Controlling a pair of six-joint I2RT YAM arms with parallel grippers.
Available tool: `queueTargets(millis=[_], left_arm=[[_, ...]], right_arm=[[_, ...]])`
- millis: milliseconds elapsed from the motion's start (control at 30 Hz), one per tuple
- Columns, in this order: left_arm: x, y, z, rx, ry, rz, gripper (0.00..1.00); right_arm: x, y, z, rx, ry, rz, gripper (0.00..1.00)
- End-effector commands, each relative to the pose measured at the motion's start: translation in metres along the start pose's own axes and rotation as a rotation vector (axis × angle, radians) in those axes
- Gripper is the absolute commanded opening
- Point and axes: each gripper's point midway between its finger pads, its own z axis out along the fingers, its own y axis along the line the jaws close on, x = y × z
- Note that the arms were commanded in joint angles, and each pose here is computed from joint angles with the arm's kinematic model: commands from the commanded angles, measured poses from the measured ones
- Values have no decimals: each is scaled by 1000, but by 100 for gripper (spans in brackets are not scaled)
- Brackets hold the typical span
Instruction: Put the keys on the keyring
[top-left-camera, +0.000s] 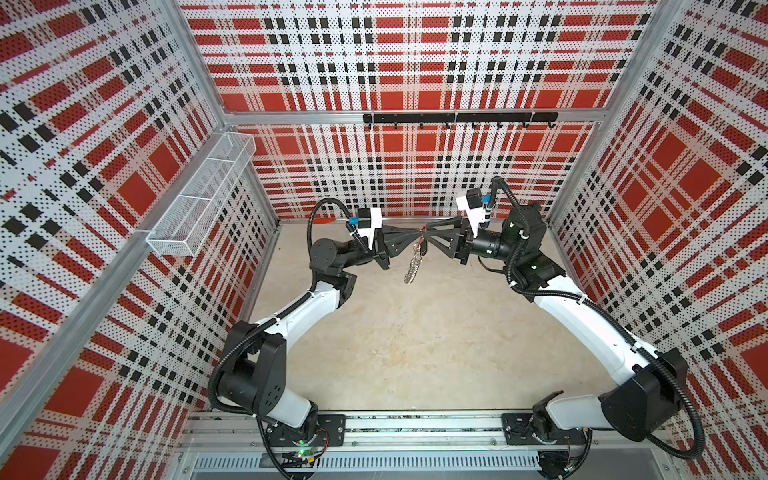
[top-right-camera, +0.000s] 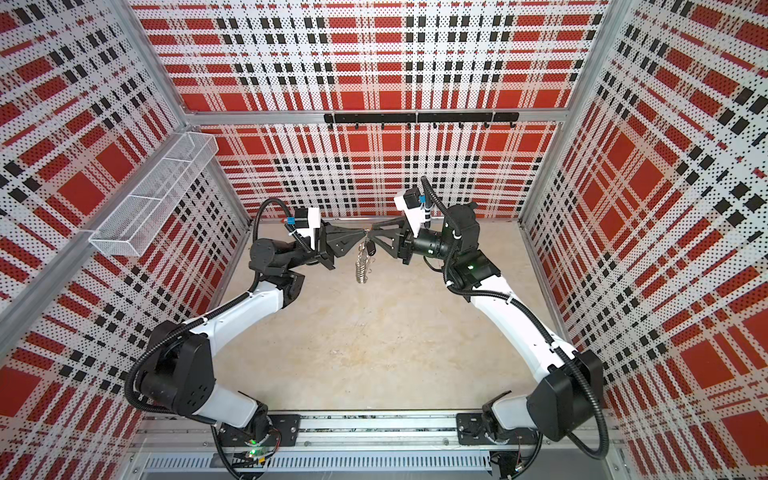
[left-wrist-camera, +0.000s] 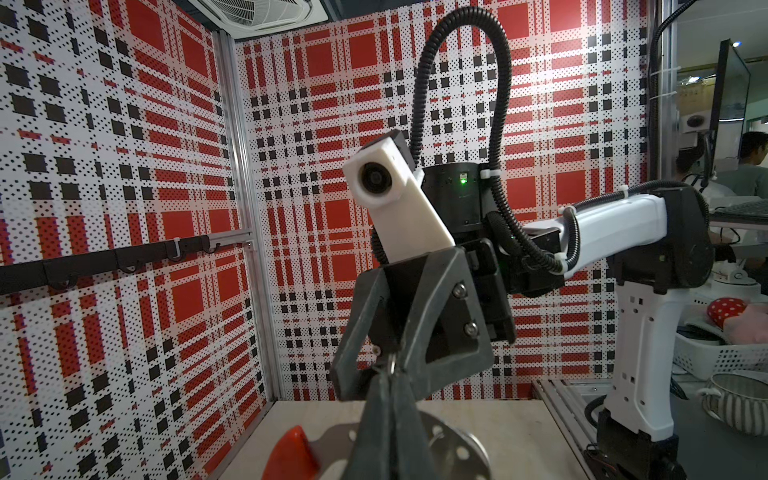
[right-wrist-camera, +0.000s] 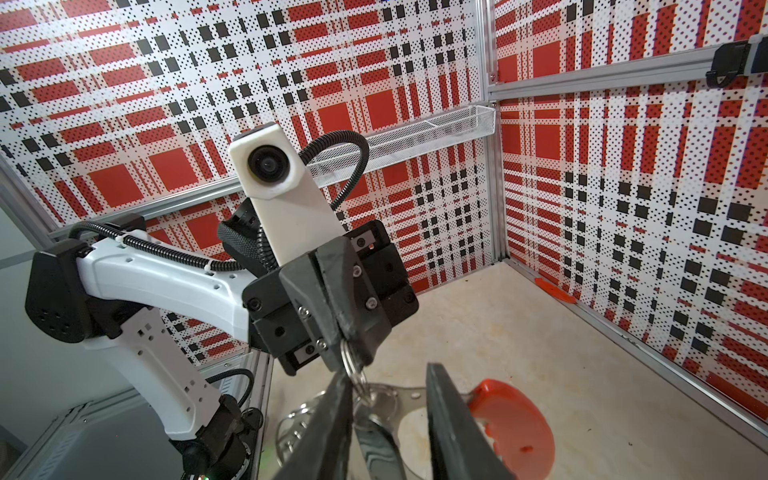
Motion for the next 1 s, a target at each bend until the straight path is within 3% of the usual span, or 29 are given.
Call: queueTargets(millis=[0, 333, 467, 567, 733, 867, 967], left_arm=[[-13, -2, 0, -3, -36, 41, 0], [-17, -4, -4, -2, -34, 40, 0], [-15, 2, -9, -23, -15, 28, 21], [-11, 6, -21, -77, 11, 59, 27], [17, 26, -30, -184, 216, 166, 32], [52, 30, -32, -170, 453, 218, 28], [68, 26, -30, -138, 539, 234, 27]], right_arm=[[-13, 8, 3, -24, -24, -43, 27], [-13, 9, 2, -16, -13, -56, 4], [-9, 3, 3, 19, 17, -75, 0], [-1, -8, 4, 66, 62, -92, 0], [15, -25, 7, 172, 159, -167, 0], [36, -33, 16, 209, 284, -229, 0], [47, -34, 20, 209, 346, -249, 0]])
